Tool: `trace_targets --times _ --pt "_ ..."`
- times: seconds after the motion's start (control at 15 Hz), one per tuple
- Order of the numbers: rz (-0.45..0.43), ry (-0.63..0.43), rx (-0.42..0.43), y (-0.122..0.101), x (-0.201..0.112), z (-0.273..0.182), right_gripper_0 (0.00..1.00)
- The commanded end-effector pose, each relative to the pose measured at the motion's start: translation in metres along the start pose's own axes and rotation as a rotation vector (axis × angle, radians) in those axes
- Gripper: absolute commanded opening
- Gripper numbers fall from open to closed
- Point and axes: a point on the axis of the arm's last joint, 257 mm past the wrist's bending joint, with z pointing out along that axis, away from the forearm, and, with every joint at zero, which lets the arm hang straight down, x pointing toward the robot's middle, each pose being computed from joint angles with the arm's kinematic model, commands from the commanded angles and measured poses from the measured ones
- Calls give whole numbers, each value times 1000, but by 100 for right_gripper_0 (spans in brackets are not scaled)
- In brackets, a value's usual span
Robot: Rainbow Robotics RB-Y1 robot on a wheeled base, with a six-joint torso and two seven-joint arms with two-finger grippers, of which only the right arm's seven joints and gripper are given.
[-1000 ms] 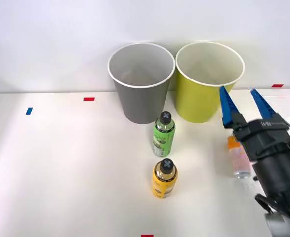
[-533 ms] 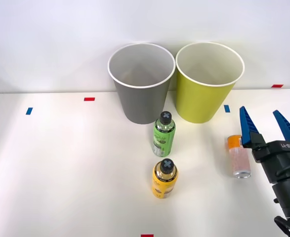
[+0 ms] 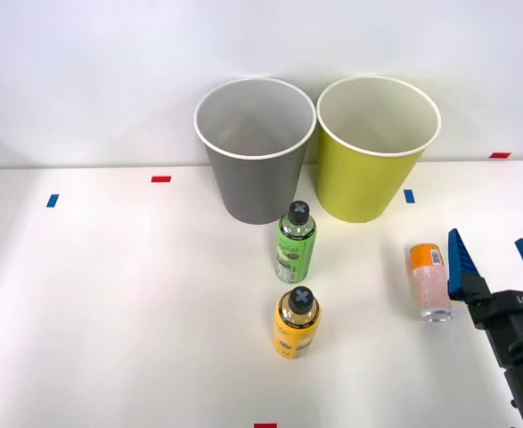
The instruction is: Put cans in the gray bin, plastic bottles in the light green bin
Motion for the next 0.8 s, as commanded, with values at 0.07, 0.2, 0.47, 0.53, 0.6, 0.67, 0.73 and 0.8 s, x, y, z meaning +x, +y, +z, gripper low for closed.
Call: trace_targets --times 0.07,0.2,0.47,0.53,0.6,0.67,0.73,0.8 --pt "-159 44 56 -5 20 -19 100" --pt "-205 91 61 1 40 -33 100" --pt "-299 86 76 -3 70 -49 100" --pt "-314 84 77 -1 76 -54 100" --pt "-328 86 72 2 82 -57 100" --pt "-353 94 53 8 91 -60 100" --pt "-370 105 29 15 104 -66 100" --pt "-378 103 15 19 108 -70 100"
